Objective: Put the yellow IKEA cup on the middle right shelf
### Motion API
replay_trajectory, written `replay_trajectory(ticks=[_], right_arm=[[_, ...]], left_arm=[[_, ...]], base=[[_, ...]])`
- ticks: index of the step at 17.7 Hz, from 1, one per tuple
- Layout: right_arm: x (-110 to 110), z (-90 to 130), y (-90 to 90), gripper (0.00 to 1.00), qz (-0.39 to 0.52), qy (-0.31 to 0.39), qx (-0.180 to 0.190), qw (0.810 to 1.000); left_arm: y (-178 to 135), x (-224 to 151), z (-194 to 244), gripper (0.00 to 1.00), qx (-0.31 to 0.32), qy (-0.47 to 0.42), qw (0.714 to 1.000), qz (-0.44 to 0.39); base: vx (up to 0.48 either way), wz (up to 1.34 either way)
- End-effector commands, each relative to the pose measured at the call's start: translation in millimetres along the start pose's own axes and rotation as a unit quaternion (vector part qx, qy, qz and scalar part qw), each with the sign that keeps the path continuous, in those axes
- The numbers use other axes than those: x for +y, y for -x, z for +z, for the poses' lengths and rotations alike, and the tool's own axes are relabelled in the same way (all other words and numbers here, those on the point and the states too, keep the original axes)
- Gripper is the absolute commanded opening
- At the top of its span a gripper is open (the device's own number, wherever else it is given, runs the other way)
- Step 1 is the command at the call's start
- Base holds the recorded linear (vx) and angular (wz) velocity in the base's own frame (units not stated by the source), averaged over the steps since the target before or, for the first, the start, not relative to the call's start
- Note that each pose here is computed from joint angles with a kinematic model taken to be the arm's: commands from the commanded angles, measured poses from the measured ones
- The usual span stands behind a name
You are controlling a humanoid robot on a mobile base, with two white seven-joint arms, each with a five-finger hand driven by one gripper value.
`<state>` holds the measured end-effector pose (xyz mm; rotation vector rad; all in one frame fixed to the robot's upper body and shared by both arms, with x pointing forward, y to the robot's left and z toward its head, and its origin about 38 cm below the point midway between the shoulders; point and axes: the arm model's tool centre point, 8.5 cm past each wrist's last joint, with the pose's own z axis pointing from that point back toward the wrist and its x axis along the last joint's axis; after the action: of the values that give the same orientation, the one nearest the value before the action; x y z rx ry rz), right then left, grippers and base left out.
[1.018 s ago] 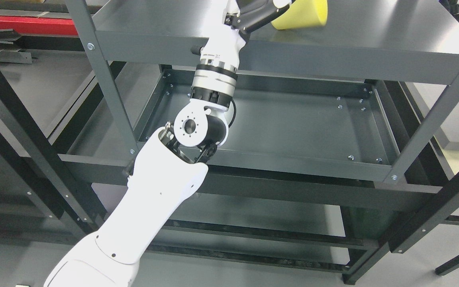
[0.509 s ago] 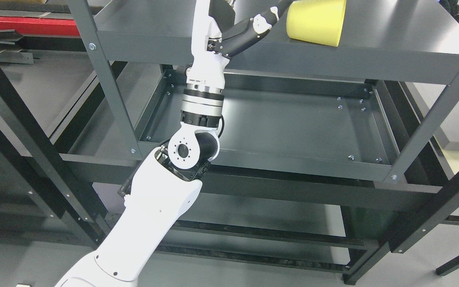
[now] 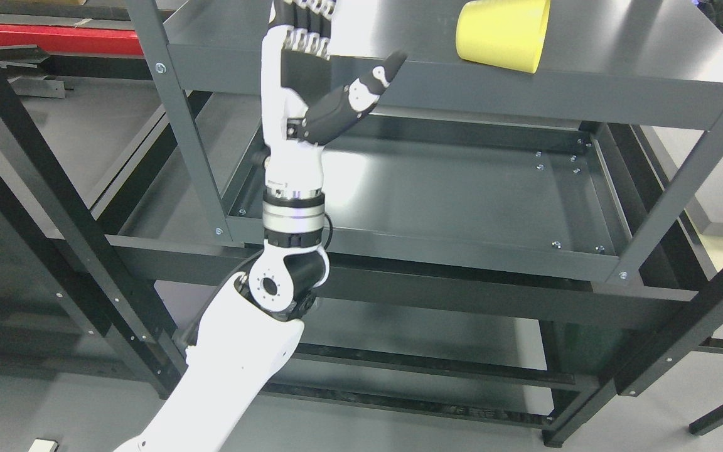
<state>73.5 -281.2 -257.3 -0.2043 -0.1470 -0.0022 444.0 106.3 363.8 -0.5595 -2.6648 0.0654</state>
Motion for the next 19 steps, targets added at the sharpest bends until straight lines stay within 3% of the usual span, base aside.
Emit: replay_trajectory(ticks=[1,5,8,13,15,19], right_arm=[[-9.7,-0.6,9.2,0.99,-0.002,0.006,0.008,1.000],[-9.7,-0.6,9.2,0.99,-0.002,0.006,0.008,1.000],[-9.7,-0.6,9.2,0.99,-0.002,0.006,0.008,1.000],[-9.7,-0.6,9.2,0.99,-0.002,0.006,0.008,1.000],[-9.7,-0.6,9.2,0.99,-0.002,0.006,0.008,1.000],[-9.7,-0.6,9.2,0.99,-0.002,0.006,0.008,1.000]], left_arm=[[12.7,31.1,81.8,0.99,0.063,-0.018,0.998,-0.024],[22.8,34.4,145.4,0.99,0.126,-0.035,0.991,-0.032],[40.0,65.1,188.4,0.99,0.195,-0.077,0.975,-0.072],[46.3,109.6,256.6,0.99,0.357,-0.151,0.913,-0.131],[46.1,111.1,288.1,0.99,0.421,-0.148,0.885,-0.134],[37.2,114.3,313.8,0.98,0.456,-0.137,0.868,-0.137]], base=[[-0.056,-0.02],[-0.083,-0.16],[-0.121,-0.16],[-0.130,0.02],[-0.147,0.16],[-0.115,0.21]])
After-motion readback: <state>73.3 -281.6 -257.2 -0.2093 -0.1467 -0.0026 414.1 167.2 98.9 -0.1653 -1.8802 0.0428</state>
